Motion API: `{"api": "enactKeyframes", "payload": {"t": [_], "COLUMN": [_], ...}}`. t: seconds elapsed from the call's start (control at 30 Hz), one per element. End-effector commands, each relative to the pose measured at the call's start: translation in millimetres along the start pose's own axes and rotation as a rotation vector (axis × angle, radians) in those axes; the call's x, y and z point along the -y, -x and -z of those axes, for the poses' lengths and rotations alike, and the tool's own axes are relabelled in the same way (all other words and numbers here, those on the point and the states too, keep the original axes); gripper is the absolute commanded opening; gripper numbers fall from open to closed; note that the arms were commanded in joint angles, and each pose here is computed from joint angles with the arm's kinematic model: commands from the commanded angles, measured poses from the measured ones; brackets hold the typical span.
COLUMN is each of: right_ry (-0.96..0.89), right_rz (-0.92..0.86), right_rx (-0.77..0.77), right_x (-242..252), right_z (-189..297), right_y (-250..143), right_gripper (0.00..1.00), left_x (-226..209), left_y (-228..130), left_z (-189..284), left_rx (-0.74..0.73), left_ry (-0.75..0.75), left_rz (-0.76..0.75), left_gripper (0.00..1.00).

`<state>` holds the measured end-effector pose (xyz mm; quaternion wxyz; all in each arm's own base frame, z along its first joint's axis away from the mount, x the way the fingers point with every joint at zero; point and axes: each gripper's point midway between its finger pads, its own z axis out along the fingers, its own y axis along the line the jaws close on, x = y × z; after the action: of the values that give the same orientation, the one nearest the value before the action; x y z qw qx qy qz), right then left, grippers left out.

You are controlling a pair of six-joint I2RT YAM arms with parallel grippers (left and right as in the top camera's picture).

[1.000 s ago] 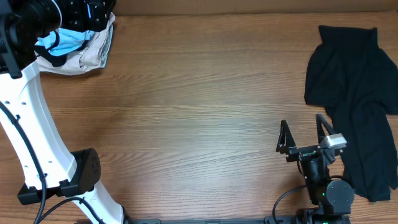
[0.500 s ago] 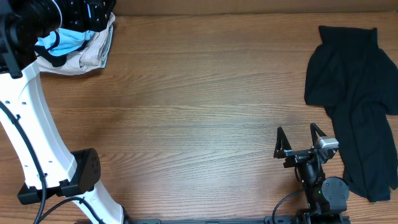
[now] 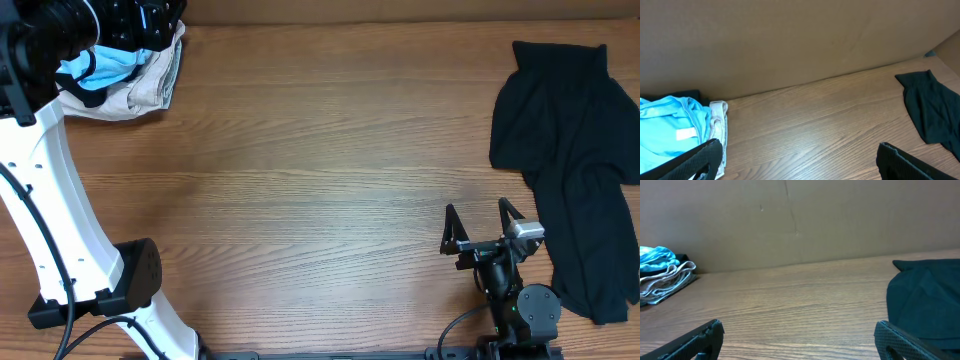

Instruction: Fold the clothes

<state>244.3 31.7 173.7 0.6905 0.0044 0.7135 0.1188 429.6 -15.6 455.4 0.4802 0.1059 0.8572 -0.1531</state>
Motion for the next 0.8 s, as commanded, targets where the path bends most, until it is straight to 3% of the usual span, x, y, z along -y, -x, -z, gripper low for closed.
{"api": "enactKeyframes", "payload": {"t": [0.0,0.57,0.77], "right_ry": [-0.004,-0.004,-0.004], "right_rz": [0.001,0.001,0.001], "right_rx": [0.004,0.005,0.005], "right_x": [0.5,0.5,0.5], "right_z": [0.0,0.0,0.0], "right_y": [-1.8,-1.7,-1.7], "right_gripper": [1.0,1.0,1.0], "left_x": [1.4,0.2,36.0], "left_y": [-0.9,-2.4,-17.3], "left_z": [-4.1,-6.9,33.4], "left_rx": [-0.005,-0.012,-0.024], "left_ry": [-0.018,-0.018,-0.042], "left_rz": [0.009,0.012,0.003], "left_gripper": [1.0,1.0,1.0]}}
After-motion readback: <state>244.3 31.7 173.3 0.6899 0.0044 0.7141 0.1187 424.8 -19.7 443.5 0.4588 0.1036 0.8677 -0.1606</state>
